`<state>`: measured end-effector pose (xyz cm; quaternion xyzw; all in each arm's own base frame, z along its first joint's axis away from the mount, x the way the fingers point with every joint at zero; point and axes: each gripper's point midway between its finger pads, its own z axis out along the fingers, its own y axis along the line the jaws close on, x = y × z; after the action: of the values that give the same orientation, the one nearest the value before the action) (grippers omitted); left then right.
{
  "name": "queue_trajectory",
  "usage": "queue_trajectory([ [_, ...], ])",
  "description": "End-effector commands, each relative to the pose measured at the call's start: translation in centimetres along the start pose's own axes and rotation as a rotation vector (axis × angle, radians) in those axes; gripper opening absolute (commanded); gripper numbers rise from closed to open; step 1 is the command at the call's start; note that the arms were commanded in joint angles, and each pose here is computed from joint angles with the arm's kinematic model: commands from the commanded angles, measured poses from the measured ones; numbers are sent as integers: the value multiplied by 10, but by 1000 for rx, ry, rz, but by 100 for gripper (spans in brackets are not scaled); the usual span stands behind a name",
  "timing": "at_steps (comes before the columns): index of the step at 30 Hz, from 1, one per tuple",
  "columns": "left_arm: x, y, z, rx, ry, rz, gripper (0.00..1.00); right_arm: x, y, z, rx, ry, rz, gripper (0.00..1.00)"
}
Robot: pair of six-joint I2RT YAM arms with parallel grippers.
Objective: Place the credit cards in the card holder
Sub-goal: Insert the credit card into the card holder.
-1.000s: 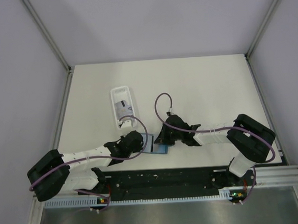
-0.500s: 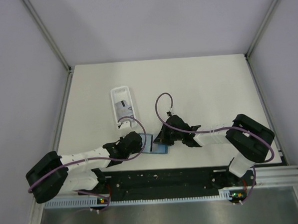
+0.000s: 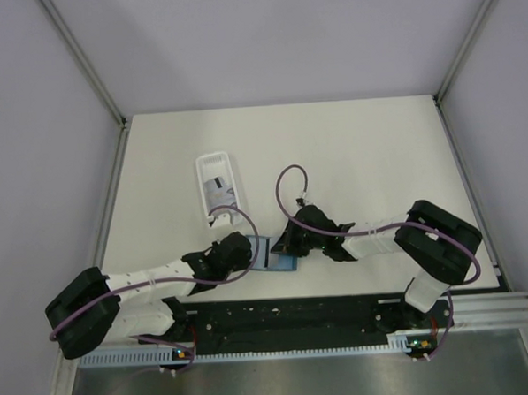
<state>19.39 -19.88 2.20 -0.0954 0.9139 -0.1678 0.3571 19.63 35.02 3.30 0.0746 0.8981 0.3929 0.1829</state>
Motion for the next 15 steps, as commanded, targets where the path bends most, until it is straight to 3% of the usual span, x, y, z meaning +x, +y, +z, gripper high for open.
queue_trajectory([
  [1, 35, 32, -6, -71, 133, 50, 0, 9, -16, 4, 39, 4, 17, 0],
  [15, 39, 29, -7, -56, 153, 38, 0, 12, -13, 18, 6, 15, 46, 0],
])
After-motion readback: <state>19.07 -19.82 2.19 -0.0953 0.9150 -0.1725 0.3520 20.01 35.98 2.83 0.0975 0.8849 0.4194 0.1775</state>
